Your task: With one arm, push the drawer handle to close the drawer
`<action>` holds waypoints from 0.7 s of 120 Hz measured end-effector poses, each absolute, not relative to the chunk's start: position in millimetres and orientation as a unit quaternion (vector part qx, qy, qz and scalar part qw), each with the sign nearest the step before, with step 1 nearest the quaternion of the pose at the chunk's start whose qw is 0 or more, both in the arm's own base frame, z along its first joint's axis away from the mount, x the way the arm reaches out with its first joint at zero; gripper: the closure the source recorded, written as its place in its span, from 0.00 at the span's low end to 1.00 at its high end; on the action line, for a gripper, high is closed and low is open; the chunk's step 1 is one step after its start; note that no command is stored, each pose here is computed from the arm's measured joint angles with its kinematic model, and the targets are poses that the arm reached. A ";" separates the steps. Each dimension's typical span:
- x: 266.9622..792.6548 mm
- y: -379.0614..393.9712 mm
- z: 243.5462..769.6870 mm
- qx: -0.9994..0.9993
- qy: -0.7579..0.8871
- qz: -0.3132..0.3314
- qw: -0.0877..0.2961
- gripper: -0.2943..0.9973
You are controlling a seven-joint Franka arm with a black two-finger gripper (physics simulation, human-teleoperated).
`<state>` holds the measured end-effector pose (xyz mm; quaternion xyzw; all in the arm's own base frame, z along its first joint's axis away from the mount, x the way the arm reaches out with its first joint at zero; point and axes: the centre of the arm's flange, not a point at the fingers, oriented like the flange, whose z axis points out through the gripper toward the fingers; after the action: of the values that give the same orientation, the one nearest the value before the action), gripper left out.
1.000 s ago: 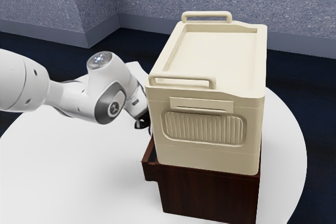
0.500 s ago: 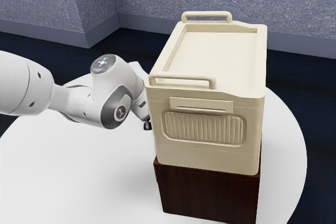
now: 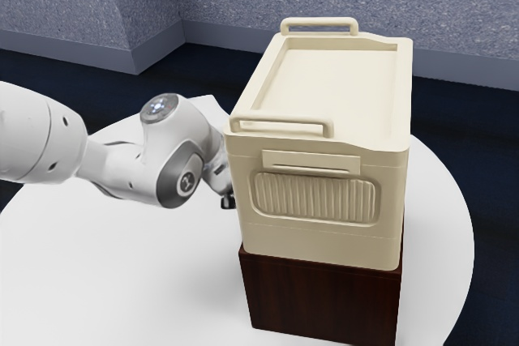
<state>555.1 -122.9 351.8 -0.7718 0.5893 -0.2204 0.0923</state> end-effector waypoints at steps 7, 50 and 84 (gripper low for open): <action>553.2 -113.5 348.1 -0.777 0.584 -0.216 0.092 0.84; 578.5 -15.1 393.1 -0.827 0.516 -0.205 0.085 0.81; 607.8 -14.8 480.4 -0.845 0.512 -0.144 0.050 0.47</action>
<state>607.8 -14.8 480.4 -0.8455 0.5118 -0.1438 0.0502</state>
